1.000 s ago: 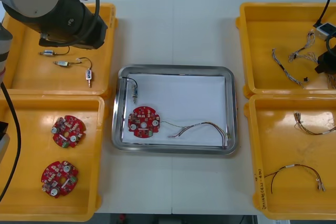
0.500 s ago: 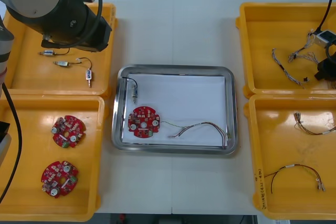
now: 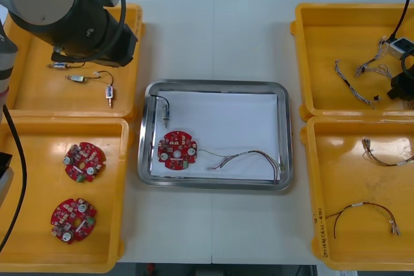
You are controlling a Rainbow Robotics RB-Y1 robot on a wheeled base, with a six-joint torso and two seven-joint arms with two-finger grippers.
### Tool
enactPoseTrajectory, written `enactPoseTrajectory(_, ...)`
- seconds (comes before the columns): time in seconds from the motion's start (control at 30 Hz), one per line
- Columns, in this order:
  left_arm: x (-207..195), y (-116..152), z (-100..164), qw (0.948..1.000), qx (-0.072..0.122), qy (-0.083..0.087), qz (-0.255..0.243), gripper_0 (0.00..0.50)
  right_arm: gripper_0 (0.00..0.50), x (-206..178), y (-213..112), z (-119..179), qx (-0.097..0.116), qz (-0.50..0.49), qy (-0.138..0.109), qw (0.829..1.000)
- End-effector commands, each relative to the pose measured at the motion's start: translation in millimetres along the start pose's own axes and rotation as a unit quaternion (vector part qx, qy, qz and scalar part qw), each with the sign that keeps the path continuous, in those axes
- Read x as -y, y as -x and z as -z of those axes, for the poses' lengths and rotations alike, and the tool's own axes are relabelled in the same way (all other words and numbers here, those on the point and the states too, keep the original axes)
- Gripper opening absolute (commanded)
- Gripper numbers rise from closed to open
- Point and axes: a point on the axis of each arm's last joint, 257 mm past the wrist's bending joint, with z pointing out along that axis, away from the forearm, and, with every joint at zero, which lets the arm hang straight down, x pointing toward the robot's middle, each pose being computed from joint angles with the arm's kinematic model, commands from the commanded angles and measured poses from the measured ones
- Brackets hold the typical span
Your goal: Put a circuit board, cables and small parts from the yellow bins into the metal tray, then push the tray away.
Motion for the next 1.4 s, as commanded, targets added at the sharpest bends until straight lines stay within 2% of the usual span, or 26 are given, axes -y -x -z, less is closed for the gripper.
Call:
enactPoseTrajectory(0.03, 9.0, -3.2, 5.1, 0.9989, 0.007, -0.021, 0.041, 0.001, 0.5, 0.1, -5.1, -5.2, 0.003, -0.016, -0.002, 1.0)
enactPoseTrajectory(0.2, 4.0, 0.5, 7.6, 0.9984, 0.013, -0.019, 0.051, 0.002, 0.5, -7.3, 2.1, -9.0, 0.01, -0.015, 0.003, 1.0)
enactPoseTrajectory(0.43, -4.8, 4.4, 8.4, 0.9981, 0.021, -0.005, 0.058, 0.003, 0.5, -16.0, 8.3, -11.7, 0.017, -0.018, 0.012, 1.0)
enactPoseTrajectory(0.7, -7.5, 5.9, 9.1, 0.9978, 0.024, -0.003, 0.061, 0.0, 0.5, -17.5, 5.6, -14.7, 0.015, -0.016, 0.012, 1.0)
enactPoseTrajectory(0.73, -8.2, 6.2, 9.1, 0.9978, 0.025, -0.001, 0.062, 0.001, 0.38, -17.3, 4.9, -15.2, 0.015, -0.016, 0.011, 1.0)
enactPoseTrajectory(0.8, -9.3, 6.8, 9.9, 0.9978, 0.026, 0.0, 0.061, 0.001, 0.1, -17.7, 4.4, -15.3, 0.013, -0.014, 0.011, 1.0)
enactPoseTrajectory(0.87, -9.3, 6.8, 9.9, 0.9978, 0.026, 0.0, 0.061, 0.001, 0.0, -18.0, 3.5, -15.8, 0.012, -0.013, 0.011, 1.0)
enactPoseTrajectory(1.23, -8.8, 7.1, 10.5, 0.9979, 0.027, 0.0, 0.059, 0.001, 0.0, -15.8, 3.9, -14.9, 0.009, -0.001, 0.006, 1.0)
enactPoseTrajectory(1.4, -8.4, 7.9, 11.8, 0.9978, 0.03, -0.001, 0.059, 0.001, 0.0, -11.7, 18.4, 1.4, 0.008, 0.026, -0.003, 1.0)
